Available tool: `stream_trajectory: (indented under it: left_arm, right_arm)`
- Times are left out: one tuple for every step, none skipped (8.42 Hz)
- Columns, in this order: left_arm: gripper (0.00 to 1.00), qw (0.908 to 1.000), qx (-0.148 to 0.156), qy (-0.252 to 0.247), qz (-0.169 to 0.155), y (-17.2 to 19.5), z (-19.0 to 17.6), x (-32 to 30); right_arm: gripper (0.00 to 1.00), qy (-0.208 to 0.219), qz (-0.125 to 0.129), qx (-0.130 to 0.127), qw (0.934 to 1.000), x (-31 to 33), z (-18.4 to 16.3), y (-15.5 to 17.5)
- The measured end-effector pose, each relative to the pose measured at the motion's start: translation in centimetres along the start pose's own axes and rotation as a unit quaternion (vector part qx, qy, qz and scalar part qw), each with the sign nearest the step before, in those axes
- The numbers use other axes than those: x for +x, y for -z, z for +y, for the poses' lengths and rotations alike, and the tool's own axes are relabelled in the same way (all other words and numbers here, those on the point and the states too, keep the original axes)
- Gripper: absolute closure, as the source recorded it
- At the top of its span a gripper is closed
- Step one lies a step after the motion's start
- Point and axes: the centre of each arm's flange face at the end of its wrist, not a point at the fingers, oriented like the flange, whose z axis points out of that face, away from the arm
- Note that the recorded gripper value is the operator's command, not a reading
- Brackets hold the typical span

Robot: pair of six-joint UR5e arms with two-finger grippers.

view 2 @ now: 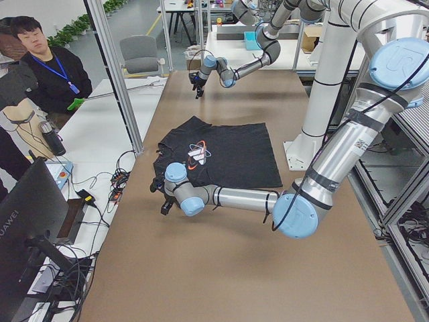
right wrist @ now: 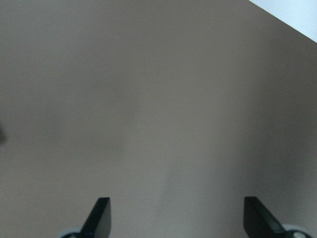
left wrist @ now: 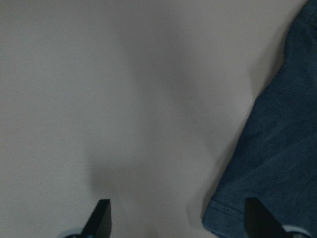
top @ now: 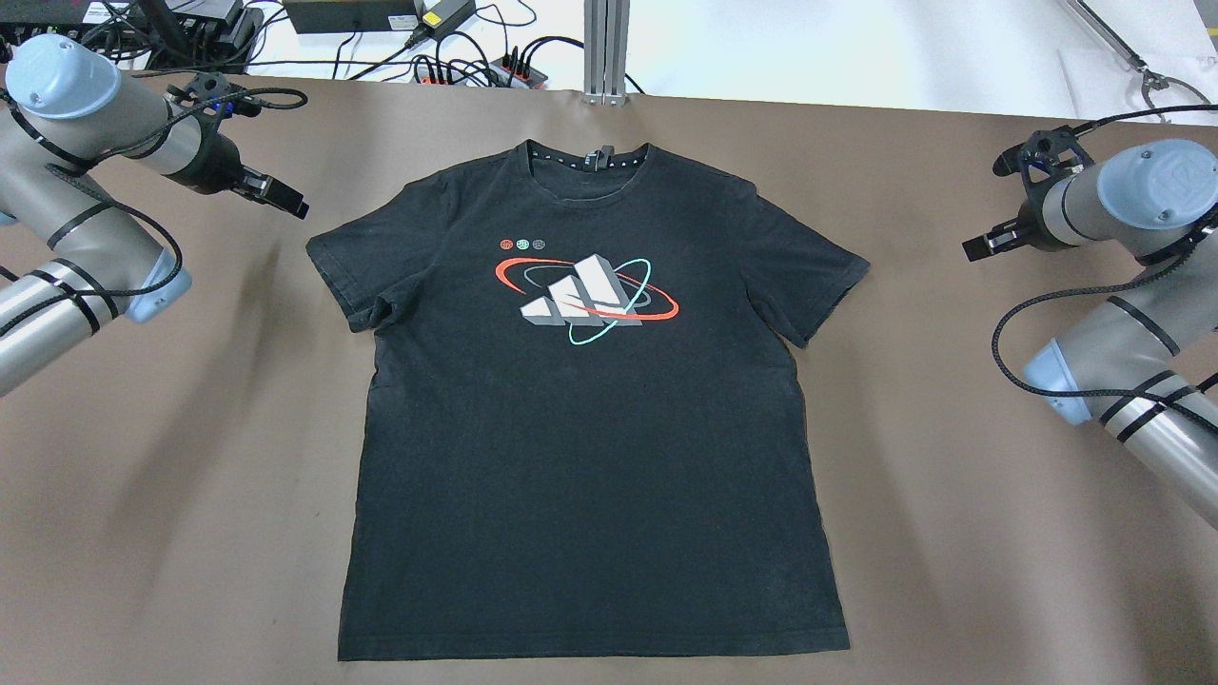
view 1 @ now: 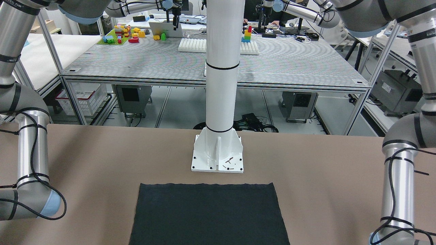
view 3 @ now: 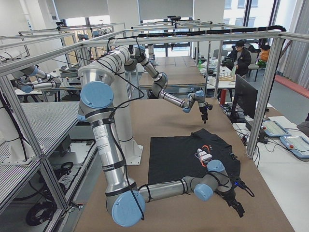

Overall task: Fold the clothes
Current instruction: 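Move the left gripper to the sleeve nearest it and grasp it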

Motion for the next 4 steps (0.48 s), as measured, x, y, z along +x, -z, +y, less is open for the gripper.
stream_trajectory:
  left_arm:
    - [0.07, 0.9999, -0.003, 0.005, 0.009, -1.2, 0.8, 0.5]
    - [0.11, 0.9999, -0.003, 0.005, 0.016, -2.3, 1.6, 0.6]
    - [0.2, 0.9998, -0.004, 0.003, 0.02, -3.0, 2.1, 0.6]
    - [0.3, 0.9997, -0.005, 0.001, 0.022, -3.4, 2.3, 0.8]
  right_arm:
    - [0.06, 0.001, -0.001, 0.0, 1.0, -0.2, 0.0, -0.1]
    - [0.06, 0.001, -0.002, 0.0, 1.0, -0.3, 0.0, -0.1]
    - [0.06, 0.002, -0.002, 0.0, 1.0, -0.4, 0.0, -0.1]
    - [0.06, 0.002, -0.002, 0.0, 1.0, -0.4, 0.0, -0.2]
